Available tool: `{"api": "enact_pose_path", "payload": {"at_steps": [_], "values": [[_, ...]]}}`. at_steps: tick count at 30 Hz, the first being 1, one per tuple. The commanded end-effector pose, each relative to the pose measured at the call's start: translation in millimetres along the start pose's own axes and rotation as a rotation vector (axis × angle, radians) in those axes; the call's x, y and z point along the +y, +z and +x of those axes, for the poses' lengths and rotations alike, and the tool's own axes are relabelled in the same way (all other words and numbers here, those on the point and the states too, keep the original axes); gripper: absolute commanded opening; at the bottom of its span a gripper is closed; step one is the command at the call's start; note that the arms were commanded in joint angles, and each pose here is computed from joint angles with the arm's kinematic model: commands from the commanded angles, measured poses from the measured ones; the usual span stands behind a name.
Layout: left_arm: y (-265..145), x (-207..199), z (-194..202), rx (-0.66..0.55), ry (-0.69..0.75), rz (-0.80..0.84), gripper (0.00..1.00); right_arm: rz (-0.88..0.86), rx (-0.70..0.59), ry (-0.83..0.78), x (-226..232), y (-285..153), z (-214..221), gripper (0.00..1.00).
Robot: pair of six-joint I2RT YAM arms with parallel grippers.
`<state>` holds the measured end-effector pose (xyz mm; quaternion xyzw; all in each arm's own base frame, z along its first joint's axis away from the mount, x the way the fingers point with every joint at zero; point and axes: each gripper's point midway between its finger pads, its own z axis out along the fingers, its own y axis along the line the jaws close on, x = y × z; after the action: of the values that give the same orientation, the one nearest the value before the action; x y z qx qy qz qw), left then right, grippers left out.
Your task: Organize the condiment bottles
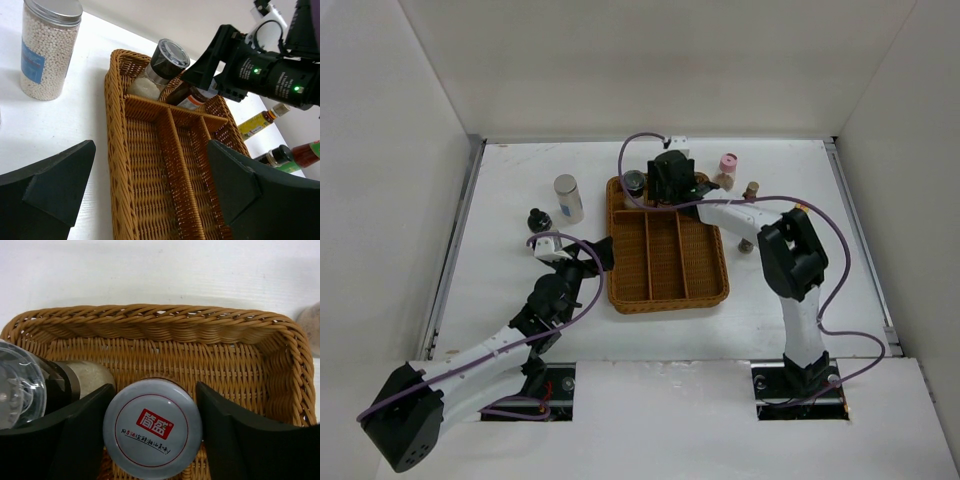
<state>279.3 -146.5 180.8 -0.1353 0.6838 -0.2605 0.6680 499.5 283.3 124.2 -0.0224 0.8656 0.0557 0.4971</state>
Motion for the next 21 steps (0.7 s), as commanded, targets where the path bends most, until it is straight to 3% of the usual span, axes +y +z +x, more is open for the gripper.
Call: {"api": "enact_pose_path", "payload": {"at_steps": [1,5,8,13,17,21], "values": [[0.4,-9.0,-11.9,-0.04,-0.043,0.038,0.96,-0.048,-0.096,0.059,15.3,-13.0,-40.7,0.75],[0.1,-9.6,-12.1,-0.04,-0.044,0.042,0.96,-0.067,-0.11,0.064,14.3,-26.2,-48.4,0.84],[0.1,-8.9,-11.6,-0.039,-0.043,0.04,0.96,-0.069,-0.164,0.086,3.0,-44.0,-77.1,0.89],[0.7,-9.6,-10.8,-0.036,-0.041,0.041,0.96,0.049,-0.245,0.114,-68.5,-53.5,-131.2,0.87],[0.7,-9.6,-10.8,-0.036,-0.043,0.041,0.96,0.223,-0.17,0.085,-136.0,-41.6,-128.6,0.86],[0.9,-9.9,-10.5,-0.035,-0.043,0.042,0.96,0.299,-0.117,0.049,-172.1,-36.6,-123.5,0.86]]}}
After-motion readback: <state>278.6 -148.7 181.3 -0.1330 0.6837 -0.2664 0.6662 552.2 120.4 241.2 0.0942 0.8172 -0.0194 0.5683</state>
